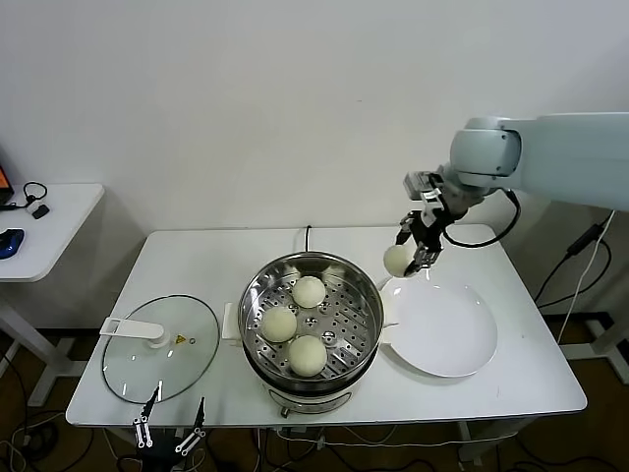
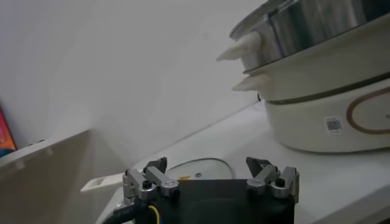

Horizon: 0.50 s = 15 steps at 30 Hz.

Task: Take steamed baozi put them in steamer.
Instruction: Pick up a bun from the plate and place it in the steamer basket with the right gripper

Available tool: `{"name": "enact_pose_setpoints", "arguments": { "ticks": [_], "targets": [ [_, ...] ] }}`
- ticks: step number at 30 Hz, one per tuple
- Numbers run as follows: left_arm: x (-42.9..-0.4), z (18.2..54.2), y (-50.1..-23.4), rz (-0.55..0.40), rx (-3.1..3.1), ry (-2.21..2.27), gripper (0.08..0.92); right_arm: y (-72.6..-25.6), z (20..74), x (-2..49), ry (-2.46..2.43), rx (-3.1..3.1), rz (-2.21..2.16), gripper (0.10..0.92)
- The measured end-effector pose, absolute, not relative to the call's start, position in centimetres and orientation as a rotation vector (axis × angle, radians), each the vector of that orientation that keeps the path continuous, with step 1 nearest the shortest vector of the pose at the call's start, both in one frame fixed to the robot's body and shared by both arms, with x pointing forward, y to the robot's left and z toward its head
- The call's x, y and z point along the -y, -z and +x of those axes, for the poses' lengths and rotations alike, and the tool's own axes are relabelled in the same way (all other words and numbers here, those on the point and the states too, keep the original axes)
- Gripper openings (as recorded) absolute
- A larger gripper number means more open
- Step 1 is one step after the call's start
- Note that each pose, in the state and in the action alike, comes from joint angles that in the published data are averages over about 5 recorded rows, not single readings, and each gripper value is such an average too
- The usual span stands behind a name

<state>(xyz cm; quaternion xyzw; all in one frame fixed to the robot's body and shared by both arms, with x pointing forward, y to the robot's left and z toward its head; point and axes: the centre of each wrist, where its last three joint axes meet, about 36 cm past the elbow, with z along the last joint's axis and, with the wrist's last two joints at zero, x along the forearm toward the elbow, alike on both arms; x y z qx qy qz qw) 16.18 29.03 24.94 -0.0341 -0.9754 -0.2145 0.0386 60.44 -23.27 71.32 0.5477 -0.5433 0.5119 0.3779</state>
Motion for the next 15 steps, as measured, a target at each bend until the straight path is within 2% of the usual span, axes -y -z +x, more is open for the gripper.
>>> {"name": "enact_pose_setpoints", "arguments": {
  "ticks": [7,15],
  "targets": [
    [-29.0,16.0,-25.0,-0.108,2.991,0.659,0.823,-72.3,57.4,18.7,-1.277,1.377,1.446,0.619],
    [-29.0,16.2,-25.1,-0.106,2.994,0.660,0.823,-69.7,56.3,15.8,-1.288,1.329,1.441,0.619]
  ]
}}
